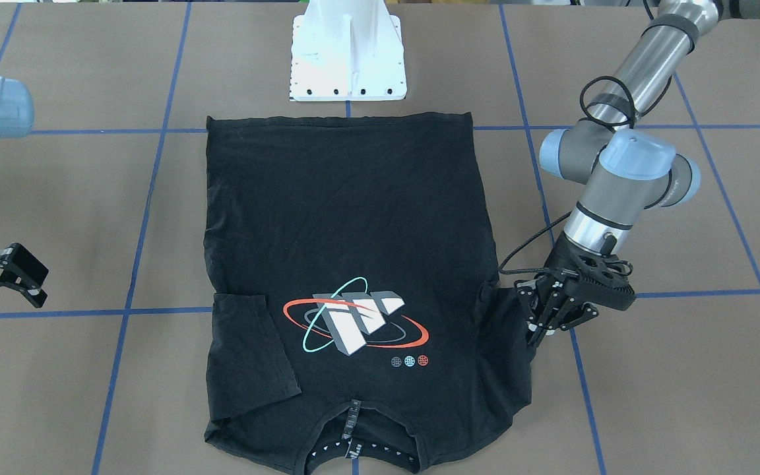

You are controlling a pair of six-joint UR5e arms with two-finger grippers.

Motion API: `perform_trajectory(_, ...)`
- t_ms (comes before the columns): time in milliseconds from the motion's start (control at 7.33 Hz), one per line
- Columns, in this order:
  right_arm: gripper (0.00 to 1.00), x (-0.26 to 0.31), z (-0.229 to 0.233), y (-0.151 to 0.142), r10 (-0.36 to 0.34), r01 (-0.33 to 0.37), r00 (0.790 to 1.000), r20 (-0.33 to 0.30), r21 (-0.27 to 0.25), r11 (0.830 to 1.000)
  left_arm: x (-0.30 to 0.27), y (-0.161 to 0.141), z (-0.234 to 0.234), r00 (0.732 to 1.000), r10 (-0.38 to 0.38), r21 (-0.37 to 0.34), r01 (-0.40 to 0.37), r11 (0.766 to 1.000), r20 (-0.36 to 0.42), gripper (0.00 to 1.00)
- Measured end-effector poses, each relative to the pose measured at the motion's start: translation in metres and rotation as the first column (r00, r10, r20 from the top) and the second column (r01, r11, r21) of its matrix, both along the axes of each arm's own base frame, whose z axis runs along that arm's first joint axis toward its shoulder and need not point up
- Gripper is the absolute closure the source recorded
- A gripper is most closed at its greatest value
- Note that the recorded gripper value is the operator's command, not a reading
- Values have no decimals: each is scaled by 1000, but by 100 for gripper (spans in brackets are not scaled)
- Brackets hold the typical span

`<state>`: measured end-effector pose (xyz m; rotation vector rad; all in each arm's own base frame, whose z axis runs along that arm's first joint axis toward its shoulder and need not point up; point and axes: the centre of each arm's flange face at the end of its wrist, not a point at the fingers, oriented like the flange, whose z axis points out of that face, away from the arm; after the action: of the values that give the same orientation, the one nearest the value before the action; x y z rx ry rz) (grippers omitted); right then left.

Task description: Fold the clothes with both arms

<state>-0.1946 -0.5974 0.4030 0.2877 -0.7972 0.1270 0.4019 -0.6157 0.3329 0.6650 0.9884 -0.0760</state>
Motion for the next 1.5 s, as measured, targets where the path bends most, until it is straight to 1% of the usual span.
perform_trajectory(136,0,0,1,0,0,0,1000,0,-1,1000,31,4,-34,1000,6,-58,-8,998,-29,100)
perform_trajectory(273,0,0,1,0,1,-1,1000,-1,-2,1000,64,7,-58,999,10,-101,-15,995,-49,100)
perform_trajectory(409,0,0,1,0,2,-2,1000,-1,-3,1000,94,6,-71,999,3,-128,-9,992,-49,100)
perform_trajectory(682,0,0,1,0,2,-2,1000,-1,-3,1000,137,4,-80,1000,-12,-142,8,990,-25,100)
perform_trajectory(819,0,0,1,0,2,-2,1000,-1,-3,1000,143,4,-82,1000,-14,-143,10,990,-21,36)
perform_trajectory(955,0,0,1,0,2,-2,1000,-2,-3,1000,144,3,-84,1000,-14,-139,11,990,-21,0)
perform_trajectory(1228,0,0,1,1,3,-3,1000,0,-4,1000,133,4,-98,999,-15,-112,10,994,-43,0)
perform_trajectory(1365,0,0,-2,2,13,-13,1000,8,-11,1000,120,10,-108,998,-9,-84,5,996,-58,0)
perform_trajectory(1501,0,-2,-9,6,34,-34,999,27,-25,999,104,20,-108,998,11,-54,-14,998,-54,0)
